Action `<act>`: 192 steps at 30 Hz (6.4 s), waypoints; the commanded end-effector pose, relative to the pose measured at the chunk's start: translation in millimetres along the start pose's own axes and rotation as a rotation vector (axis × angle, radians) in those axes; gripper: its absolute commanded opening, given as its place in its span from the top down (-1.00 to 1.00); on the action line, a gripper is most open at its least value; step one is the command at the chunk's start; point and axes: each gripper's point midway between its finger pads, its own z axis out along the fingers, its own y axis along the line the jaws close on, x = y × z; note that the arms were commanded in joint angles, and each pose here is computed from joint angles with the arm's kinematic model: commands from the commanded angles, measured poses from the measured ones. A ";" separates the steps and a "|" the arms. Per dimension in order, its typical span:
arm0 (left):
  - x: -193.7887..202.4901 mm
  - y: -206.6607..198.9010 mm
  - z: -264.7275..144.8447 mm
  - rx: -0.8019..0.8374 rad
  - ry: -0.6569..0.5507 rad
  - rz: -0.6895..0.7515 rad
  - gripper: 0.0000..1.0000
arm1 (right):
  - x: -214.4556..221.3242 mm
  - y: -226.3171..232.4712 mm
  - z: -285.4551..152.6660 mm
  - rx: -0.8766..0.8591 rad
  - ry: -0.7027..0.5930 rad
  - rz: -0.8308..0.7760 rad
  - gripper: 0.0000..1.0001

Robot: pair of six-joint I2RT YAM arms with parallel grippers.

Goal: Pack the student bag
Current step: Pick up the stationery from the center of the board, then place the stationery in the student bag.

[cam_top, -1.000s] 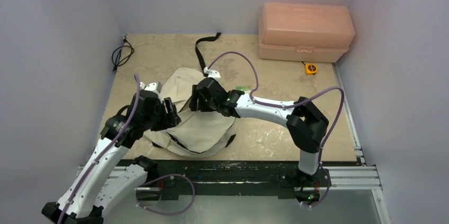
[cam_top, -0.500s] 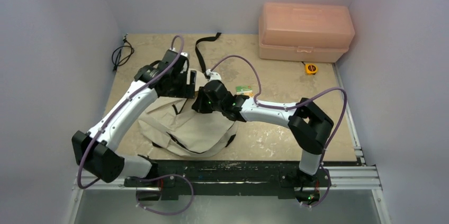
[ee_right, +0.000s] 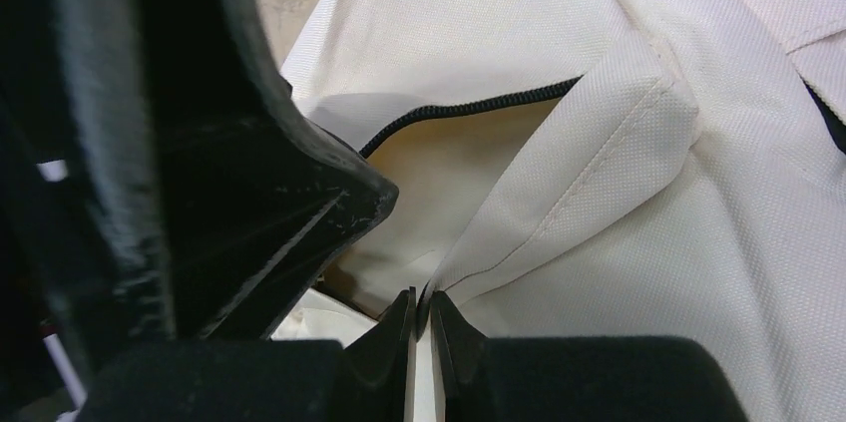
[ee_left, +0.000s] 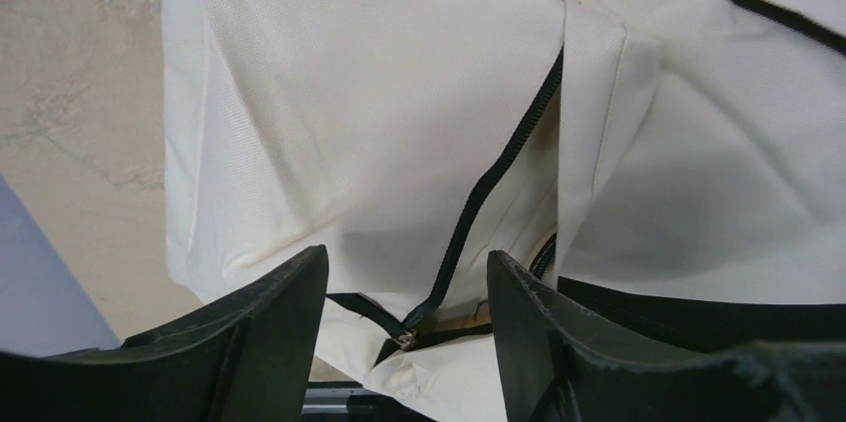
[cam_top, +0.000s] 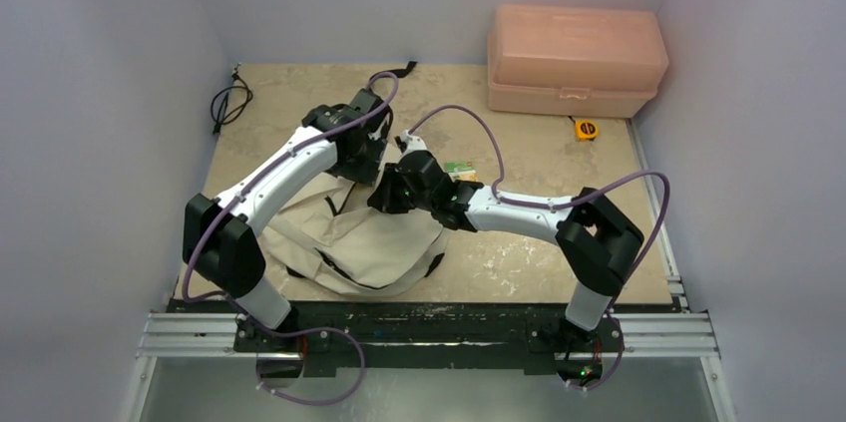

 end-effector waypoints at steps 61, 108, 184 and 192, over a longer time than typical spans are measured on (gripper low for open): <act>0.8 13.5 -18.3 0.042 -0.156 -0.008 1.00 | -50.2 -243.2 -48.1 0.711 0.014 -0.438 0.26; -3.4 13.5 -27.0 0.068 -0.199 -0.034 1.00 | -6.9 23.1 -35.9 -0.179 0.144 -0.543 1.00; 0.3 -7.4 -22.6 0.178 -0.156 -0.017 1.00 | -9.6 26.3 -12.0 -0.473 0.121 0.212 0.89; 1.2 -3.1 -23.5 0.158 -0.169 -0.019 1.00 | -18.4 37.2 -26.2 -0.559 0.122 0.402 1.00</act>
